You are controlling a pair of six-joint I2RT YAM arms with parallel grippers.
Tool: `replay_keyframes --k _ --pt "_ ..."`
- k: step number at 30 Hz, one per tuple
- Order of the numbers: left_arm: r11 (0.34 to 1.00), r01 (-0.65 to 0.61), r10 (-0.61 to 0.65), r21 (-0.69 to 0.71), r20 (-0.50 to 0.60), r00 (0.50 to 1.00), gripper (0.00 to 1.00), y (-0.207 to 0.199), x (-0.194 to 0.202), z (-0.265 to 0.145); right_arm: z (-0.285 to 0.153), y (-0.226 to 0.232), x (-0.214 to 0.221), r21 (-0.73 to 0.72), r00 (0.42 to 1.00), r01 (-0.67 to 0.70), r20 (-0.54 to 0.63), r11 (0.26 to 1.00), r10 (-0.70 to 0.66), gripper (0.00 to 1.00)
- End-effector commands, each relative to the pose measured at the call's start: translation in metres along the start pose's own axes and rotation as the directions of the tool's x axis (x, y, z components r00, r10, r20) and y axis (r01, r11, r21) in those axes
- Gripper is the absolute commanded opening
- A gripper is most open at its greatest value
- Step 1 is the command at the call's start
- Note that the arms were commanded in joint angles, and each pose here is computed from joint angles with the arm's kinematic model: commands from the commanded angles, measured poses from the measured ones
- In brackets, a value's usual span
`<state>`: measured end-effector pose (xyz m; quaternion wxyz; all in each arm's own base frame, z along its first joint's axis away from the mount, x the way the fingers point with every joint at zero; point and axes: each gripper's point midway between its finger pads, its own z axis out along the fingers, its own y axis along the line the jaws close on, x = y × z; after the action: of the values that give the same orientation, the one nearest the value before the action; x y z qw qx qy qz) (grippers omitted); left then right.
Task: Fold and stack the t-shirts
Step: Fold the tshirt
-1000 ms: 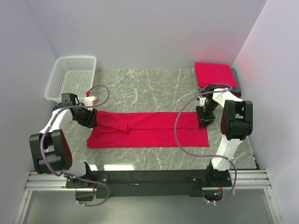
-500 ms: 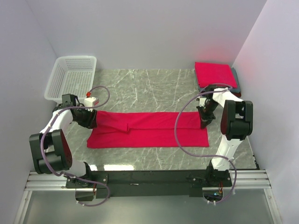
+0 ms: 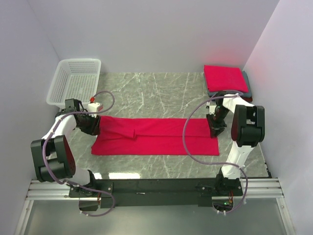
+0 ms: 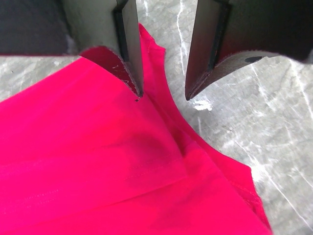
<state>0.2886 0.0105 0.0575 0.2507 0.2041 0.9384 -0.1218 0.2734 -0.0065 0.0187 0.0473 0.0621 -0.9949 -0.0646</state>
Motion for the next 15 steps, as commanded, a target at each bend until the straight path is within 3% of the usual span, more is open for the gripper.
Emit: replay_keyframes --k 1,3,6,9,11,15 --pt "1.000 -0.027 0.027 0.016 0.000 1.000 0.45 -0.005 -0.005 -0.006 -0.003 -0.011 -0.004 0.046 1.000 0.021 0.017 0.999 -0.021 0.34" --pt "0.998 -0.051 0.051 0.026 -0.004 0.999 0.44 -0.014 -0.007 -0.009 -0.019 -0.014 -0.010 0.069 0.997 0.049 0.060 0.996 -0.053 0.51" --pt "0.995 -0.102 0.102 0.001 -0.003 0.995 0.41 -0.031 -0.015 -0.008 -0.049 -0.003 -0.026 0.033 0.983 0.101 0.152 0.994 -0.105 0.62" --pt "0.996 -0.088 0.088 -0.013 -0.024 0.996 0.35 -0.045 -0.017 0.003 -0.064 0.017 -0.041 0.009 0.963 0.174 0.206 0.985 -0.172 0.61" --pt "0.998 -0.055 0.054 -0.010 -0.063 0.997 0.29 -0.048 -0.015 0.016 -0.061 0.034 -0.049 0.023 0.946 0.244 0.212 0.969 -0.244 0.56" --pt "0.999 -0.027 0.022 -0.034 -0.150 0.988 0.24 -0.043 -0.008 0.033 -0.039 0.056 -0.050 0.053 0.929 0.333 0.151 0.941 -0.337 0.48"
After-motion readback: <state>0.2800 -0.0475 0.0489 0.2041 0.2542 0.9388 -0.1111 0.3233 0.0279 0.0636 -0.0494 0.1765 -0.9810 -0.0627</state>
